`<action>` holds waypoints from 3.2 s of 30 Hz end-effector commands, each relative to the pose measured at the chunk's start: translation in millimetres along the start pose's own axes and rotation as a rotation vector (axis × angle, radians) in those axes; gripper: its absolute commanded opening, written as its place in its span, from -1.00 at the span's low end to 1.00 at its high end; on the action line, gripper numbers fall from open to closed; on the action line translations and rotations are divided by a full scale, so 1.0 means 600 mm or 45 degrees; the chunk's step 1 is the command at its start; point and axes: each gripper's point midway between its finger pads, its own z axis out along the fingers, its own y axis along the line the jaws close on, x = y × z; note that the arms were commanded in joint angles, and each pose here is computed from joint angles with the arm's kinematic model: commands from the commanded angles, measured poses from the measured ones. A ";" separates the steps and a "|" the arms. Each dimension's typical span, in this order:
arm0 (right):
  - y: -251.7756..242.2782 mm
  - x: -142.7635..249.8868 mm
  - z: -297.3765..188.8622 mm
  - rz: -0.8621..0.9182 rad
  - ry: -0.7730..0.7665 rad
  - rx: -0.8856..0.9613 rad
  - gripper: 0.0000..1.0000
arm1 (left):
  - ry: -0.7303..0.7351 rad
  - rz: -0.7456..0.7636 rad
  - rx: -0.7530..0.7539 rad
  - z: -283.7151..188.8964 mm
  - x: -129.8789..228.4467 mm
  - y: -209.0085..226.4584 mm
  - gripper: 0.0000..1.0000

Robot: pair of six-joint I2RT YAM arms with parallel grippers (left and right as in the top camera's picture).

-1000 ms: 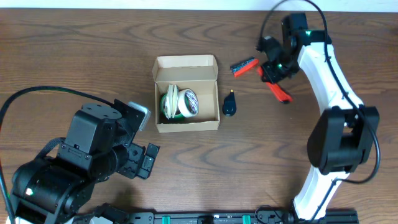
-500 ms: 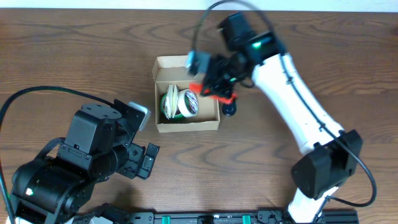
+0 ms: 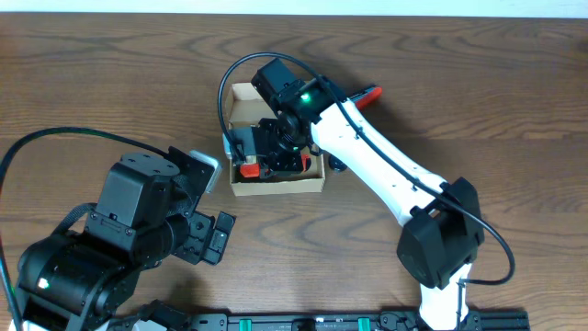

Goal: Pack container
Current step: 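Carry the red box cutter into the box and release it, then move the right gripper to the red-and-black utility knife, then grasp the red-and-black utility knife with the right gripper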

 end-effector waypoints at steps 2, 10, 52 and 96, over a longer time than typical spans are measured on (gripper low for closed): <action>-0.006 0.000 0.007 -0.034 0.002 0.005 -0.97 | -0.010 -0.010 -0.010 -0.004 -0.002 0.002 0.90; -0.008 -0.002 0.007 -0.031 -0.003 0.011 -0.14 | -0.010 -0.010 -0.010 -0.004 -0.002 0.002 0.90; -0.277 0.358 -0.238 2.531 -0.467 0.887 0.96 | -0.010 -0.010 -0.010 -0.004 -0.002 0.002 0.90; -0.324 0.482 -0.006 3.073 -0.036 0.709 0.87 | -0.010 -0.010 -0.010 -0.004 -0.002 0.002 0.91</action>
